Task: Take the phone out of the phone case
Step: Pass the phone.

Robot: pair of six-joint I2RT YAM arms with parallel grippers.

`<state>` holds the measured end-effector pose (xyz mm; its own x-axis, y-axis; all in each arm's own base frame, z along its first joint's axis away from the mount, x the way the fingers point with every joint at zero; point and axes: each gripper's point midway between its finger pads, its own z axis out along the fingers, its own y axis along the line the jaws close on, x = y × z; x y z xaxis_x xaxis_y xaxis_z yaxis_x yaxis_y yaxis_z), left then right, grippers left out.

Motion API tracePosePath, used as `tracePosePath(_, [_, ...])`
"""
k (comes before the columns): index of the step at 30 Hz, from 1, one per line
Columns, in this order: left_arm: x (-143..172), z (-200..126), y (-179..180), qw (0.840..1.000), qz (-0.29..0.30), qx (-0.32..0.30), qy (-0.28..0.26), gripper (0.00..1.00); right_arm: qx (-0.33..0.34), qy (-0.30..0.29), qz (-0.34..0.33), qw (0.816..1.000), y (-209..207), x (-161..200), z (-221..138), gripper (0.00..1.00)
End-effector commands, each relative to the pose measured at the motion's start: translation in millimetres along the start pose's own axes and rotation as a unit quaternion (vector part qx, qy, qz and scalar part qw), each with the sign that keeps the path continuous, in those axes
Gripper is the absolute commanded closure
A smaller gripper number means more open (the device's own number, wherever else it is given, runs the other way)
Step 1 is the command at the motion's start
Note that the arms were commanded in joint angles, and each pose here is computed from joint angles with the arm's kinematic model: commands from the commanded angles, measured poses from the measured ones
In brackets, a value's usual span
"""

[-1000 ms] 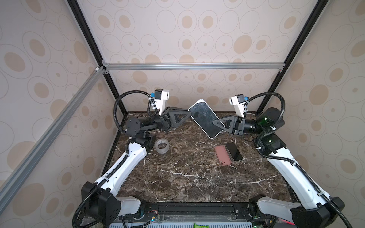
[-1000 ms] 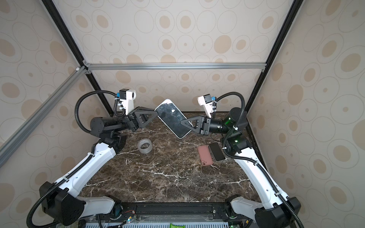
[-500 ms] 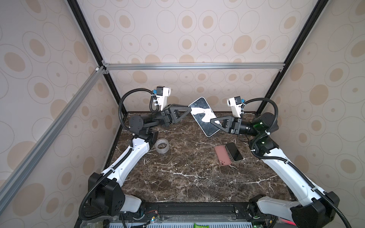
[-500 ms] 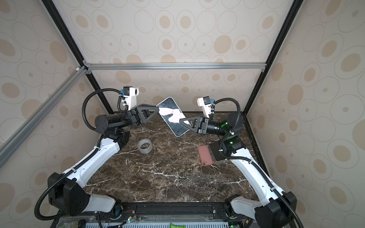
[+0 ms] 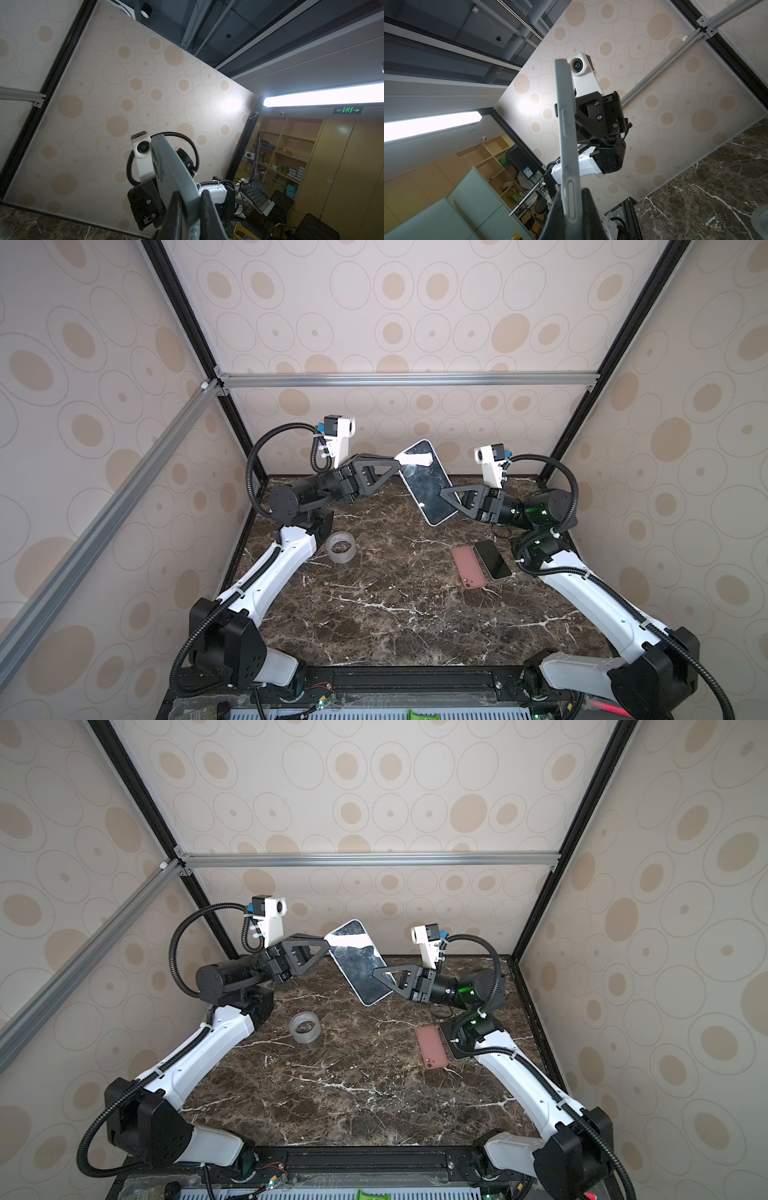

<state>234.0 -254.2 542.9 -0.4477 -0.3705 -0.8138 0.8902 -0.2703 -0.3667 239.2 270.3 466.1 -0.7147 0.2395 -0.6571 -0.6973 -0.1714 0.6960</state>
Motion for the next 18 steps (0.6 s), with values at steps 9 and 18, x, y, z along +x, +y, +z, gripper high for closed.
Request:
tracePosePath(9, [-7,8,-164,0.952,0.235,0.195,-0.004,0.91,0.169,-0.017,0.324,0.931,-155,50,-6,1.0])
tracePosePath(18, [-9,9,-170,0.95,0.239,0.202,-0.009,0.9,0.15,-0.027,0.348,0.925,-163,58,4,1.0])
